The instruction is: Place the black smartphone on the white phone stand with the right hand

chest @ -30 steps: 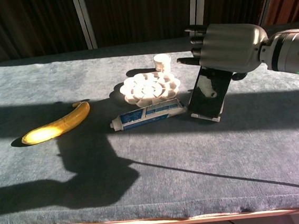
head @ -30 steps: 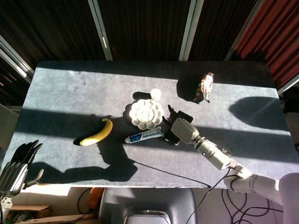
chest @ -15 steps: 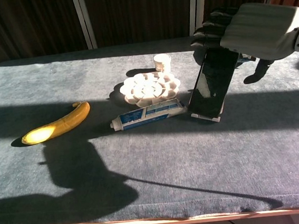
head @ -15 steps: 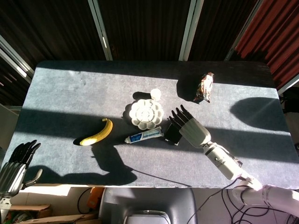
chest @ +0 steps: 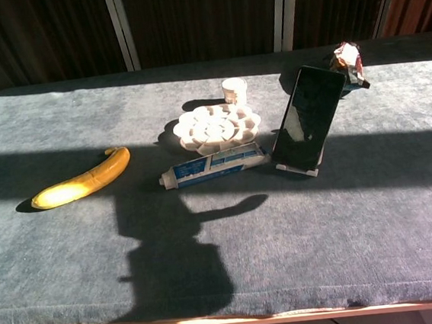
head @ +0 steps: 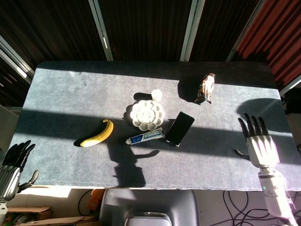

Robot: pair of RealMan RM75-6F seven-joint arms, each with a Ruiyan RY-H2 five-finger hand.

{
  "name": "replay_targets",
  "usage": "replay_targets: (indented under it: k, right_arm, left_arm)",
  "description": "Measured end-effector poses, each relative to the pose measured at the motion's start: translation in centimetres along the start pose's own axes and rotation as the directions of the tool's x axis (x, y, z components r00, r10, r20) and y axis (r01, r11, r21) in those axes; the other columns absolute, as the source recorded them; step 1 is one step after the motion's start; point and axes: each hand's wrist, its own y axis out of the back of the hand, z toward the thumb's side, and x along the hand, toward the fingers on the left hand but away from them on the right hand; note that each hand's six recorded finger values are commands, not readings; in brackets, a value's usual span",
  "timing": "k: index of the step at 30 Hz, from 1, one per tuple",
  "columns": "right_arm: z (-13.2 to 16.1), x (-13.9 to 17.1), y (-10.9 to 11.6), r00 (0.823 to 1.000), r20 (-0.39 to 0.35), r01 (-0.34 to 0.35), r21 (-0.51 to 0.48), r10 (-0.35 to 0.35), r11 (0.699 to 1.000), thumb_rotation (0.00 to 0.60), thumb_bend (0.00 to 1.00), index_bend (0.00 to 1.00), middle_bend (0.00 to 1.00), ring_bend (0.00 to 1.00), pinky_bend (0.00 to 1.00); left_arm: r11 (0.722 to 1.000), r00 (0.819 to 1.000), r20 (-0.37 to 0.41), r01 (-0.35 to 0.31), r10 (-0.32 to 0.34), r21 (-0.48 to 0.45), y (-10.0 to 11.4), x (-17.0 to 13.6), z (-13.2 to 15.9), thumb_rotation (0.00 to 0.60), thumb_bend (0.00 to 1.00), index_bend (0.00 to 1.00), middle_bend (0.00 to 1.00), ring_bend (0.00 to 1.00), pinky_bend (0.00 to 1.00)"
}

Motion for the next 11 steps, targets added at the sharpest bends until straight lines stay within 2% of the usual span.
replay_targets:
  k: [3,6,11]
  right_arm:
    - [-3.1,1.7,-2.1,0.994,0.085,-0.069,-0.012,0.070,0.998,0.600,0.19,0.00,0.00,0.00,0.00]
    - [-4.1,2.5,-3.0,0.987,0.113,-0.116,-0.021,0.118,0.993,0.600,0.19,0.00,0.00,0.00,0.00]
    - [-4.3,3.5,-2.2,0.989,0.119,-0.082,-0.056,0.088,0.995,0.600,0.19,0.00,0.00,0.00,0.00]
  left_arm:
    - [1.000,1.000,-0.009,0.006,-0.005,0.023,-0.3,-0.1,0.0,0.600,0.38,0.00,0.00,0.00,0.00]
    - [0.999,0.999,-0.024,0.029,-0.028,0.042,-0.9,0.1,0.0,0.600,0.38,0.00,0.00,0.00,0.00]
    - [0.997,0.998,-0.031,0.054,-0.052,0.056,-1.6,0.5,0.5,0.600,0.38,0.00,0.00,0.00,0.00]
